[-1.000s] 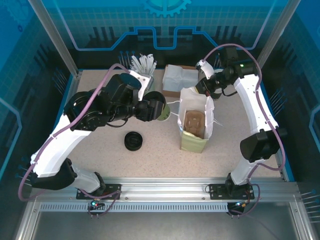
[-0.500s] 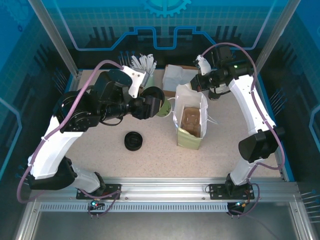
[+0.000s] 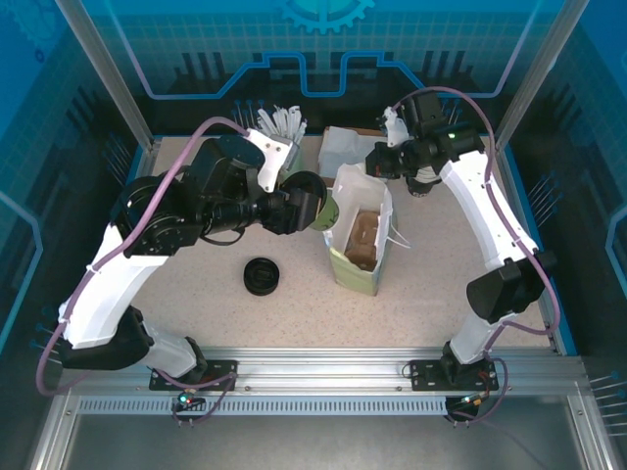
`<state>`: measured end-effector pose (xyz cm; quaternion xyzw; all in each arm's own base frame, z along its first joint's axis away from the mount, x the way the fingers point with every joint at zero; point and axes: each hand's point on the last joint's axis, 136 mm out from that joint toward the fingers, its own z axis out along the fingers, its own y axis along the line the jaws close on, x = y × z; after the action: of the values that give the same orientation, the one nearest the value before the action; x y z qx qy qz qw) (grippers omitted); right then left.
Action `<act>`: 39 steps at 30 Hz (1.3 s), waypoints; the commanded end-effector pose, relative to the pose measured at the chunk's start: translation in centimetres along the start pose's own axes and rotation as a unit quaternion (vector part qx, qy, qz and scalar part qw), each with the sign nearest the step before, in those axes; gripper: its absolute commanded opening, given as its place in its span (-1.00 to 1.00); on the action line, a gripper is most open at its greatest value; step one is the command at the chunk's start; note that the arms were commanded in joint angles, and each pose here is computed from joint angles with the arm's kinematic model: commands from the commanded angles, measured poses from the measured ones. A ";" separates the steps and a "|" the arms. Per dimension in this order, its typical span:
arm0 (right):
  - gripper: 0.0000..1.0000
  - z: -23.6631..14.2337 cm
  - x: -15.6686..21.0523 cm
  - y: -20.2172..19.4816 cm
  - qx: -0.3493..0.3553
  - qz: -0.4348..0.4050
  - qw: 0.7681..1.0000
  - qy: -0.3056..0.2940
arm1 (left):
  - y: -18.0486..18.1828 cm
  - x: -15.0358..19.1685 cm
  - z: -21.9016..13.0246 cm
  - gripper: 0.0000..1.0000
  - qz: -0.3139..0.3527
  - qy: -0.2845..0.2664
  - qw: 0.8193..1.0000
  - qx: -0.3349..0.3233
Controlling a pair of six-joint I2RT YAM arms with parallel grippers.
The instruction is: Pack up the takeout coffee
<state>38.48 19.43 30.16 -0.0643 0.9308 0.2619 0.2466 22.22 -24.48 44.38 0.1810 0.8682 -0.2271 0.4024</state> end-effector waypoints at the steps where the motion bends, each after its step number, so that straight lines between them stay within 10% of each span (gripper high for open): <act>1: -1.00 -1.3 -0.5 1.2 -0.007 0.033 0.999 -0.034 | -0.5 -1.2 -0.3 0.39 0.007 -0.018 1.000 0.012; 39: -1.00 -1.3 2.2 3.0 -0.053 -0.127 0.990 -0.024 | 1.0 2.0 11.1 0.40 0.046 0.016 0.999 -0.024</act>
<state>36.52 20.77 30.21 -0.1612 0.9054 0.2657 0.2894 26.99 -28.69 35.42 0.2133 0.8848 -0.1743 0.3759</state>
